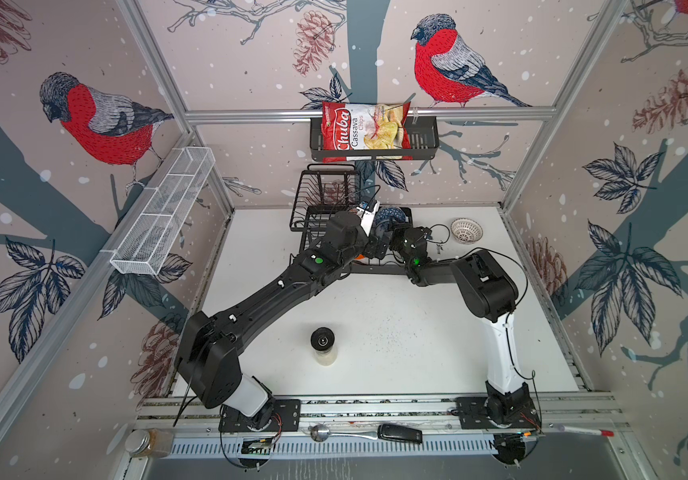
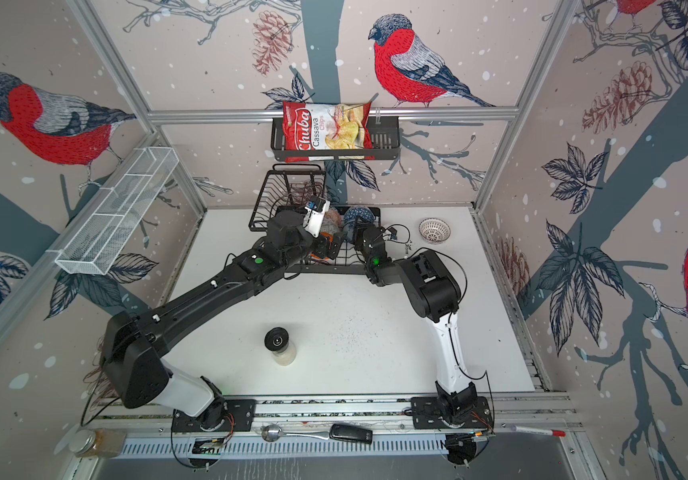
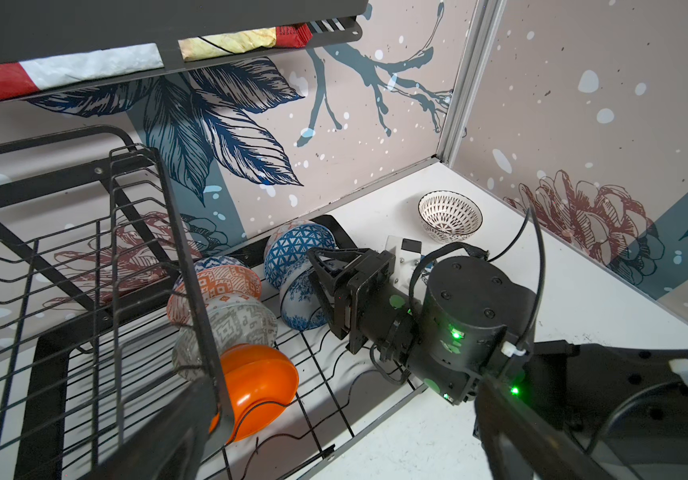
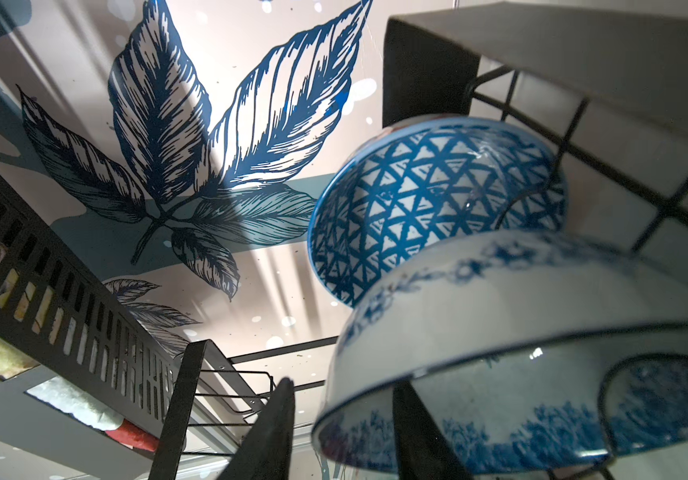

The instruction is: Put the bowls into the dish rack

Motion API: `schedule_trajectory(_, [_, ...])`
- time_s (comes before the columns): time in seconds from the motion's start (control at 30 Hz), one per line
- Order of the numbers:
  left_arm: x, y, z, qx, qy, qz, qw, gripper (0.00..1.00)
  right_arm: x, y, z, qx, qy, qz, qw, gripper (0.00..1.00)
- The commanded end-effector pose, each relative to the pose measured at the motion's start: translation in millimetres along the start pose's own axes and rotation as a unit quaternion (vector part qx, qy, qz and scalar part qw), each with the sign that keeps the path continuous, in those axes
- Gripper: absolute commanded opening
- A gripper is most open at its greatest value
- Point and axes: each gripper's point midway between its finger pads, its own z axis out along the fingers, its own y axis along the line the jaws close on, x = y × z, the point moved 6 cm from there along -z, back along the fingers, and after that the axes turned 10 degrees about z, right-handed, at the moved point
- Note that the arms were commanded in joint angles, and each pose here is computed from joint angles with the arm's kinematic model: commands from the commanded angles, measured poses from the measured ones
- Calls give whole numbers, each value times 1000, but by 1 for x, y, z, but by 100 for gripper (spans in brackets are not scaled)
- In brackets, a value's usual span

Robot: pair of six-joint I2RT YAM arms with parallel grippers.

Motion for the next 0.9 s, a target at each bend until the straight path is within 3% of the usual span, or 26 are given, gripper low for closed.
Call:
schedule_trajectory(0.0, [-9,1,-4,-1,-22,-1,1000,98,2,11,-2,-13,3,-6,1000,41])
schedule_trajectory(0.3, [-11,3,-7,-7,-28,-3,1000,98,1,17,-6,-12,2,-11,1000,46])
schedule_trajectory(0.87, [-17,4,-14,-7,-38,-7,999,98,6,44,-27,-6,6,-47,999,72])
